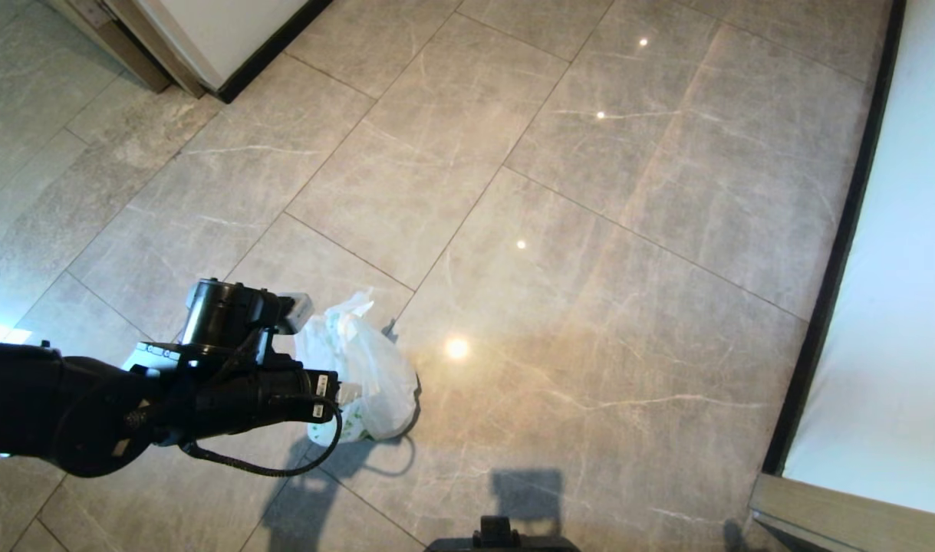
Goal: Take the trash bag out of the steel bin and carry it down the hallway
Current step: Put the trash bag at the door
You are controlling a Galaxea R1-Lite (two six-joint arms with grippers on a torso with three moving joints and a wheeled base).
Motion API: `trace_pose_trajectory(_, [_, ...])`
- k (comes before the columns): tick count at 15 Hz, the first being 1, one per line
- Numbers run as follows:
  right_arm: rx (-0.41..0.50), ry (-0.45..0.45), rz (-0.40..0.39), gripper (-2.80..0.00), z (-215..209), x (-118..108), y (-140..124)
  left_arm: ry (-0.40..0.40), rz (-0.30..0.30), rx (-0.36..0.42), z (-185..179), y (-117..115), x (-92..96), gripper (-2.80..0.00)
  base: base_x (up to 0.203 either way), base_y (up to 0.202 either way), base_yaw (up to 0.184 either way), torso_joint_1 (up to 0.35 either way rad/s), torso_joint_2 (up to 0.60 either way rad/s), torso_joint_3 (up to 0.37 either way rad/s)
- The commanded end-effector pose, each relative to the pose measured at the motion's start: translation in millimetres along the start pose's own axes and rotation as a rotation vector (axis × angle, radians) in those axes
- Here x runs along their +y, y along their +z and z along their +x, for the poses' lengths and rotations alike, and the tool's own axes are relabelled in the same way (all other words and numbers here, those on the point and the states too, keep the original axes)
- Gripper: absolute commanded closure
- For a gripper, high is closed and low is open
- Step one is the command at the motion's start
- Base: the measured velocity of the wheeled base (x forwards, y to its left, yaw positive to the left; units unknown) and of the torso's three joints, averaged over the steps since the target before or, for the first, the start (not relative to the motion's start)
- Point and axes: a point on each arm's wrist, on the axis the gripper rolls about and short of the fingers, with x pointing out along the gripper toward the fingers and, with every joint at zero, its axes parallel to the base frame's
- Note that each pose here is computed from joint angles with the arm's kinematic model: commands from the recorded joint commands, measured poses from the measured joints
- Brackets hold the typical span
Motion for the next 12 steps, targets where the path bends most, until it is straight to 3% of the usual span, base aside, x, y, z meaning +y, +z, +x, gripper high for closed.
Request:
trace_pose_trajectory(1, [0.038, 0.0, 0.0, 0.0, 2, 0, -11, -0.016, -0.001, -0.021, -11, -1, -0.6, -2.8, 0.0, 0.0, 0.0, 0.0, 0.0, 0.0])
trace_pose_trajectory(4, [0.038, 0.0, 0.0, 0.0, 2, 0, -11, -0.032, -0.002, -0.089, -42, 1, -2.1, -2.8, 0.0, 0.0, 0.0, 0.0, 0.0, 0.0])
trace_pose_trajectory(9, [0.036, 0.002, 0.0, 0.0, 2, 0, -10, -0.025, -0.04, -0.189, -134, -9, 1.8, -2.8, 0.0, 0.0, 0.0, 0.0, 0.0, 0.0])
trace_pose_trajectory(10, [0.036, 0.001, 0.0, 0.0, 2, 0, -10, -0.017, -0.043, -0.208, -155, -15, 2.5, 0.0, 0.0, 0.0, 0.0, 0.0, 0.0, 0.0])
trace_pose_trajectory(12, [0.037, 0.001, 0.0, 0.0, 2, 0, -11, 0.002, -0.05, -0.236, -197, -37, 3.7, 0.0, 0.0, 0.0, 0.0, 0.0, 0.0, 0.0])
